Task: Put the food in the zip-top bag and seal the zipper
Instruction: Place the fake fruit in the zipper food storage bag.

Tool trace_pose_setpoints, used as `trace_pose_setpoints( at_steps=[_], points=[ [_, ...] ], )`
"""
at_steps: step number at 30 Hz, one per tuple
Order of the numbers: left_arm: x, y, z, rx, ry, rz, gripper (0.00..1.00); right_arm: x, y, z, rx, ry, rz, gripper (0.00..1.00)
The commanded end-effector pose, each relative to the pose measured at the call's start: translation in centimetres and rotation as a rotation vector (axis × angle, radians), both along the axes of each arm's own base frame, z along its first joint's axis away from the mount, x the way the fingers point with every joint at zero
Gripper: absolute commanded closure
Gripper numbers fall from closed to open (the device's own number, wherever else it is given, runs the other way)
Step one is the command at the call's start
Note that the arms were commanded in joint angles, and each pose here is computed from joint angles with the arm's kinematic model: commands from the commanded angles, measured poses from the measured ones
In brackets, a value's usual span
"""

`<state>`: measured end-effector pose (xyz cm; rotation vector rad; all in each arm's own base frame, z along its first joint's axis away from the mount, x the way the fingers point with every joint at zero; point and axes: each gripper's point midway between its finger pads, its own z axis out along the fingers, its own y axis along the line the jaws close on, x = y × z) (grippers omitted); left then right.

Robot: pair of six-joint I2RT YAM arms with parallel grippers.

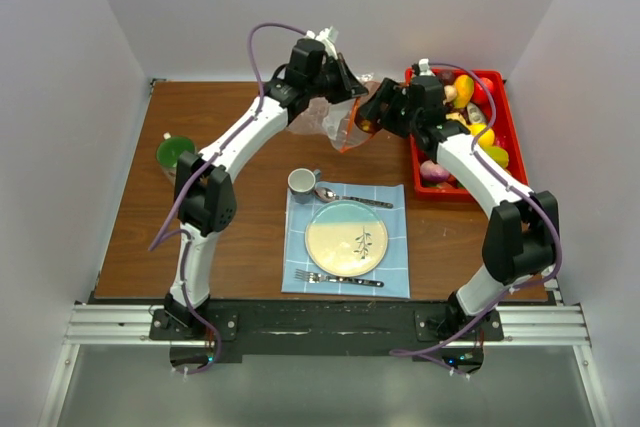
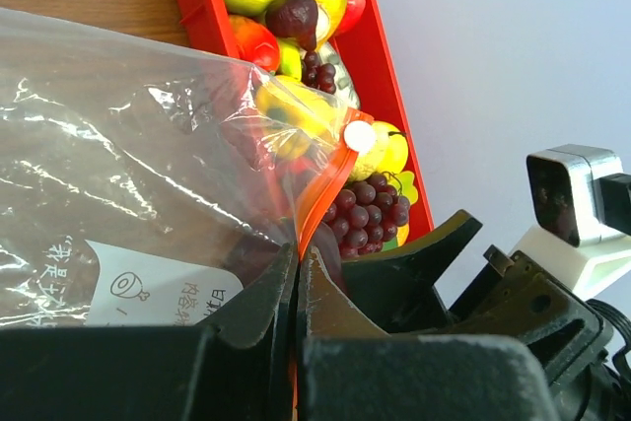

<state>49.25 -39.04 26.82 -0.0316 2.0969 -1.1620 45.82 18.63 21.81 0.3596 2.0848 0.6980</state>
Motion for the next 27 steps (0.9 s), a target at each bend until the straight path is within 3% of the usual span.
trace_pose_setpoints(
  at_steps=[1, 6, 13, 21, 27],
  points=[
    [-0.7, 0.1, 4.9, -0.078, -0.081, -0.011, 1.00, 0.3, -0.8, 2.4, -0.065, -0.036, -0.017, 0.13],
    [-0.5, 0.3, 4.2, -0.065, -0.071, 0.008, 1.00, 0.2, -0.8, 3.1, -0.078, -0.050, -0.006, 0.04],
    [0.3, 1.0, 3.0, -0.040, -0.049, 0.063, 1.00, -0.7, -1.7, 5.2, -0.112, -0.066, -0.022, 0.06],
    [1.5, 1.1, 0.0, -0.016, -0.007, 0.088, 1.00, -5.4, -9.2, 7.3, -0.391, -0.064, -0.201, 0.10],
    [1.8, 0.7, -0.6, -0.019, -0.002, 0.084, 1.00, -8.0, -13.3, 4.3, -0.528, 0.036, -0.268, 0.12]
  ],
)
